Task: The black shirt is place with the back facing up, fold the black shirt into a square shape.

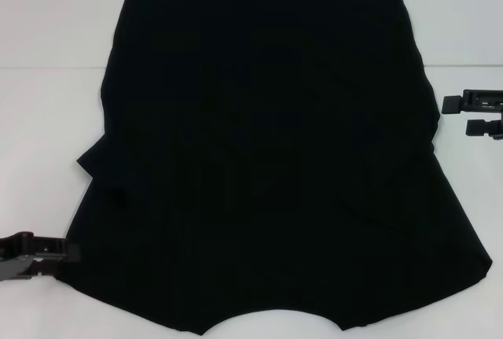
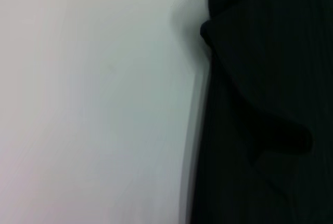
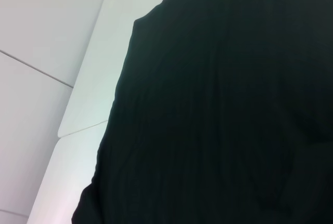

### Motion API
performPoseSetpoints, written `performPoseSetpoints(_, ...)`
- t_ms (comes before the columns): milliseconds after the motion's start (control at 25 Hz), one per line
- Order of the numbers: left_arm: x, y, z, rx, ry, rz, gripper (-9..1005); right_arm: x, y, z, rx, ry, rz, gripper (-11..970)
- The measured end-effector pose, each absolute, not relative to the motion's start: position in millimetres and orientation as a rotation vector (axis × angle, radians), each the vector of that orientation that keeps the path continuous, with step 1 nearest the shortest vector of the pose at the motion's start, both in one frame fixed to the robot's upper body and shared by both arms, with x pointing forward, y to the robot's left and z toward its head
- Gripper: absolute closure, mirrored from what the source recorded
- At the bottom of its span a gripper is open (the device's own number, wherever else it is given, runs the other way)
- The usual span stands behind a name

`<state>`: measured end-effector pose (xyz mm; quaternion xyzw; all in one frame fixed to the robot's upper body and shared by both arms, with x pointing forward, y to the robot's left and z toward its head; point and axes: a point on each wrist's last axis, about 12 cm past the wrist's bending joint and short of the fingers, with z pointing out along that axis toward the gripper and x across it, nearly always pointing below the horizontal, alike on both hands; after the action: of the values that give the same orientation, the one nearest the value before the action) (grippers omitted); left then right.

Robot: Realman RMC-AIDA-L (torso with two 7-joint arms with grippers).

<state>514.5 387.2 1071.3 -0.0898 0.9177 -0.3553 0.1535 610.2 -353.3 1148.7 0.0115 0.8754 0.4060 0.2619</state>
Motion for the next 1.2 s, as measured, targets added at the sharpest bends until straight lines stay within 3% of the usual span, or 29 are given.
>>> performPoseSetpoints(1200, 528, 359, 1071, -0.186, 2.625, -1.086, 430, 605, -360, 1146, 0.040, 2.377, 1.094, 15)
